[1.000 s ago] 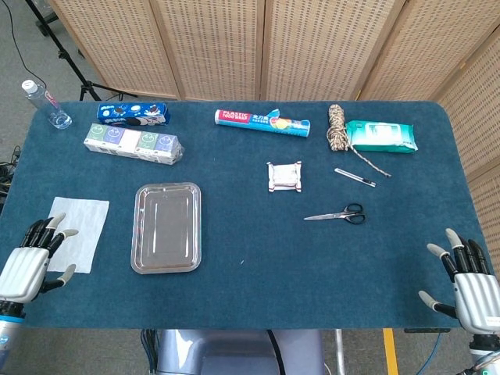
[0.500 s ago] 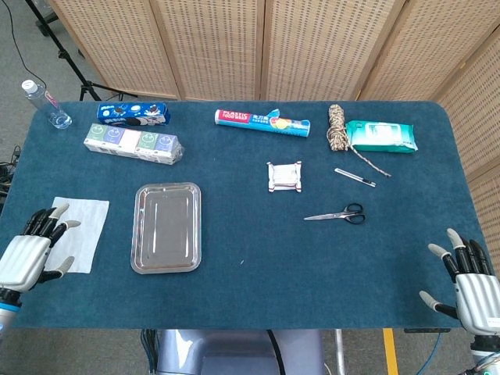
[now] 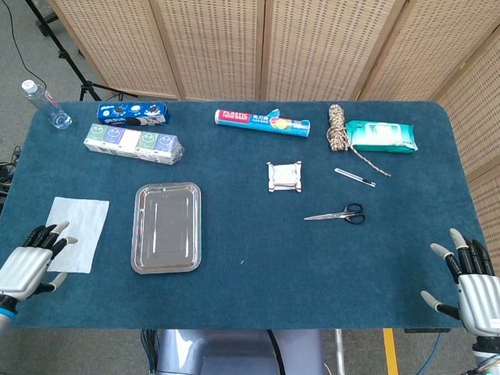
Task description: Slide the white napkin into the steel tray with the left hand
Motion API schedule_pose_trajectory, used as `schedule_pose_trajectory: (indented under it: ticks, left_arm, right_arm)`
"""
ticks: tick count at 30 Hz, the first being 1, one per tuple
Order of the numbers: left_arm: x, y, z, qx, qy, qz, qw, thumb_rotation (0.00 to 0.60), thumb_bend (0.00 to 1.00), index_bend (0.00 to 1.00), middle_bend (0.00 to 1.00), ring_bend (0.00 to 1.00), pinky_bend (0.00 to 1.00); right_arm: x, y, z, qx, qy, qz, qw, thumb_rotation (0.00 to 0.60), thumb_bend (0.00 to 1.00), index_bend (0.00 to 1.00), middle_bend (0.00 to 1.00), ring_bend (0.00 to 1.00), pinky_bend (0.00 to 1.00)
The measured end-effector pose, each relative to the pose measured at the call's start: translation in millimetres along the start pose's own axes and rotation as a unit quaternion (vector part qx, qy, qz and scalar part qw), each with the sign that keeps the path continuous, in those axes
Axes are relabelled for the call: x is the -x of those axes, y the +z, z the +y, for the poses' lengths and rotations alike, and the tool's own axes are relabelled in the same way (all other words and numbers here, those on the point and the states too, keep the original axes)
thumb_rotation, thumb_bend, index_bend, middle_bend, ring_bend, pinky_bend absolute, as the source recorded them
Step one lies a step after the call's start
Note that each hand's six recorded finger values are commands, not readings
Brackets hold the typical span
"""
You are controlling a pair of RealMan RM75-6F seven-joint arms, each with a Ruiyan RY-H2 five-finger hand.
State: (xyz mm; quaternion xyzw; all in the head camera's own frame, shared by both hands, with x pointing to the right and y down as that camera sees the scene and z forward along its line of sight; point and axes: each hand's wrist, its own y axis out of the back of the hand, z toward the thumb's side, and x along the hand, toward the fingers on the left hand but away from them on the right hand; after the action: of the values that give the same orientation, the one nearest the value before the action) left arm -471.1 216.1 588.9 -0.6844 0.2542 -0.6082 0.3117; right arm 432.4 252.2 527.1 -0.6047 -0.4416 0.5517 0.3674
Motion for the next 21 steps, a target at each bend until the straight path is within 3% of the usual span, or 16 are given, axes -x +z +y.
schedule_pose_trajectory:
  ticks: [21]
  left_arm:
    - [-2.1,-40.3,-36.3,-0.037,-0.032,0.033,0.9982,0.6,0.34,0.24,0.0,0.0,0.0]
  right_arm:
    - [0.2,1.1,-1.4,-0.003,0.001,0.001,1.0,0.6,0.05,0.21,0.0,0.0,0.0]
